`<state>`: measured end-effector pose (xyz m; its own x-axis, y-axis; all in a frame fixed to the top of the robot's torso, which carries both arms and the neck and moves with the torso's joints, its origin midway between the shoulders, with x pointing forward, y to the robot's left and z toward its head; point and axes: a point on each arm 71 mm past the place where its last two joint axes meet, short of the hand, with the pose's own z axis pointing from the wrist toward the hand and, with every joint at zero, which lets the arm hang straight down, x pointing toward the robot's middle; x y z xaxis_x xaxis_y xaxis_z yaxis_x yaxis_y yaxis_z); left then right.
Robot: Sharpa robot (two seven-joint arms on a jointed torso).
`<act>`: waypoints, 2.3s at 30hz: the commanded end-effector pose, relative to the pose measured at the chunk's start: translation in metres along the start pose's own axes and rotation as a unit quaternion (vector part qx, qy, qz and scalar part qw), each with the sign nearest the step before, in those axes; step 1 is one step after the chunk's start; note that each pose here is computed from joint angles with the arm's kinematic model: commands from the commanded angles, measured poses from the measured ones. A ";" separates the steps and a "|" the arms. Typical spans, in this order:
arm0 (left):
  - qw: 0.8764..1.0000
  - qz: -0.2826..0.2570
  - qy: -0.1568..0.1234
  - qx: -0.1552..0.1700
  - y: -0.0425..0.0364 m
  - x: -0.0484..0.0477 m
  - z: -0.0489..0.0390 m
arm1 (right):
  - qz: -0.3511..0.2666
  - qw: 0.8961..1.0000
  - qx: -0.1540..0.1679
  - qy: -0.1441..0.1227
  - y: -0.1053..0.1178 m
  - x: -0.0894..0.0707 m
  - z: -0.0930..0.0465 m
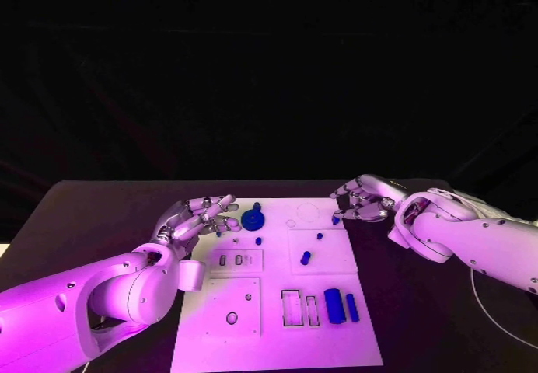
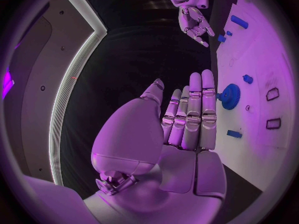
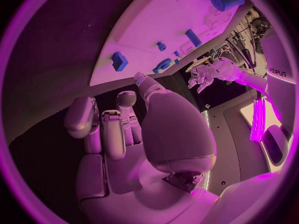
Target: Assemble the parts on the task board
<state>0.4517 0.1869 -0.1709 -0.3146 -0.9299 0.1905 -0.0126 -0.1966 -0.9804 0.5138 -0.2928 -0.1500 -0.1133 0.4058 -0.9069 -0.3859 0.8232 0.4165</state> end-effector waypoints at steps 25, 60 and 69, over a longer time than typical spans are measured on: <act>1.000 -0.001 0.009 0.003 0.0006 -0.0001 0.0018 | 0.013 0.999 0.007 0.045 -0.016 0.019 -0.003; 1.000 -0.001 0.008 0.001 0.0011 -0.0013 0.0020 | 0.005 1.000 0.013 0.028 -0.018 0.026 0.000; 1.000 0.000 0.007 0.001 0.0013 -0.0017 0.0022 | 0.026 1.000 0.001 0.002 0.002 0.017 0.002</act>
<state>0.4548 0.1899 -0.1735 -0.3061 -0.9336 0.1862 -0.0162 -0.1904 -0.9816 0.5128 -0.2860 -0.1709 -0.1669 0.4179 -0.8930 -0.3865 0.8055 0.4492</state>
